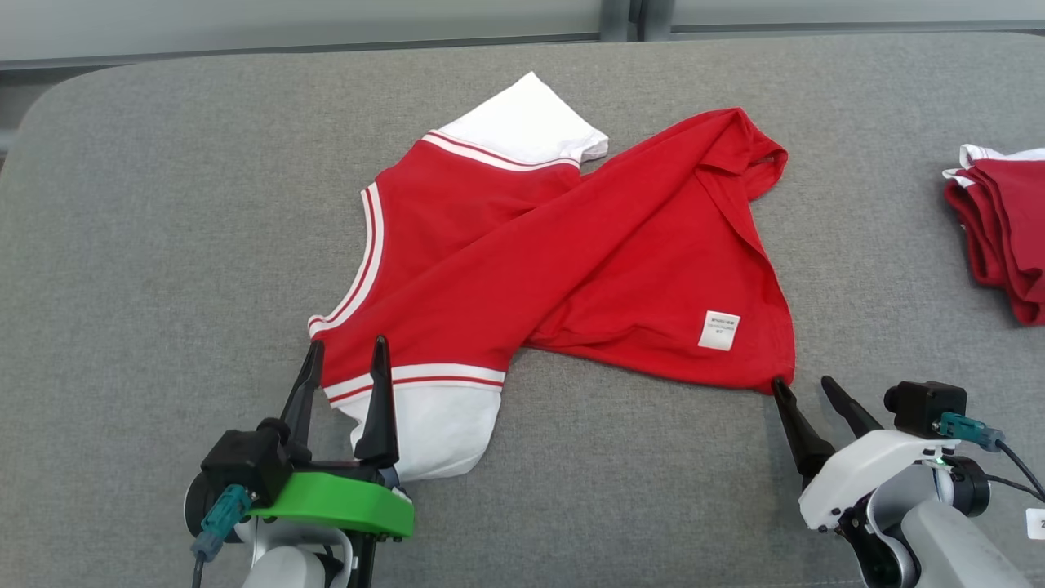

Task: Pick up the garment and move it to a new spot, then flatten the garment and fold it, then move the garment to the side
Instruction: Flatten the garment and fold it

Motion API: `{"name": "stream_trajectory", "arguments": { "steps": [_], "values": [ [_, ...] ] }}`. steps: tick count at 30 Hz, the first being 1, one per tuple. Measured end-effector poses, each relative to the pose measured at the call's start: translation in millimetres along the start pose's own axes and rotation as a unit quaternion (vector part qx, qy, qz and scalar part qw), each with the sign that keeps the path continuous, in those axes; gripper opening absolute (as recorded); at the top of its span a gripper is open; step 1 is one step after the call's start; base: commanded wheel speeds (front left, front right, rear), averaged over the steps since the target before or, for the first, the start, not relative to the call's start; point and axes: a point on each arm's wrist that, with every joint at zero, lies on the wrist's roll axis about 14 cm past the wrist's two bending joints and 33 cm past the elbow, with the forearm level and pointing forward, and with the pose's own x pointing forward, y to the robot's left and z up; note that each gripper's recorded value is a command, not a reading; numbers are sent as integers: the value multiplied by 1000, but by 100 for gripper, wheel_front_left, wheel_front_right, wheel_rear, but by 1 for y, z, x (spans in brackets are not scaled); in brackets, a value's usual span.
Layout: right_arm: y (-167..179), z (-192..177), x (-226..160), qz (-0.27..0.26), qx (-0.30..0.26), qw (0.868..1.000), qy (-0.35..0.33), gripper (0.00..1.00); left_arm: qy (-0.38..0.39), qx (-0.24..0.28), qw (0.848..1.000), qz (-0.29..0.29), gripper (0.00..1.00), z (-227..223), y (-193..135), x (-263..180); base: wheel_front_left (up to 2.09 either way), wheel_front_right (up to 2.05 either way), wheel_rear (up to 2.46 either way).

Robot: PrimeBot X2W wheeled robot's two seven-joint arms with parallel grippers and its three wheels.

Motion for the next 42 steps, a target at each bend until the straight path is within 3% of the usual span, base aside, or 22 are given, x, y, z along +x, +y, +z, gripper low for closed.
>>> {"name": "stream_trajectory", "arguments": {
  "steps": [9, 10, 12, 15, 22, 27, 35, 37, 42],
  "values": [
    [10, -11, 16, 9, 12, 1000, 26, 100, -2, 3, 1000, 21, 100, 3, 13, -11, 0, 0, 0],
    [10, -9, 18, 10, 12, 1000, 25, 92, -3, 3, 1000, 22, 100, 3, 13, -11, 0, 0, 0],
    [12, -7, 21, 12, 13, 1000, 24, 38, -5, 3, 1000, 24, 100, 4, 14, -12, 0, 0, 0],
    [10, -6, 22, 11, 15, 999, 26, 0, -5, 3, 1000, 25, 100, 5, 15, -12, 0, 0, 0],
    [-2, 9, 28, 8, -11, 1000, 15, 0, -3, 3, 1000, 24, 100, 3, 14, -12, 0, 0, 0],
    [-16, 49, 36, 5, -73, 997, -37, 0, -1, 2, 1000, 23, 100, 1, 13, -10, 0, 0, 0],
    [-24, 131, 41, -1, -205, 969, -141, 0, 6, 1, 1000, 13, 100, -4, 7, -4, 0, 0, 0],
    [-22, 123, 36, 1, -222, 965, -139, 0, 9, 0, 1000, 10, 100, -6, 5, -3, 0, 0, 0],
    [-42, 68, 15, -18, -224, 971, -77, 0, 12, -1, 1000, 8, 100, -9, 4, 0, 0, 0, 0]
  ]
}}
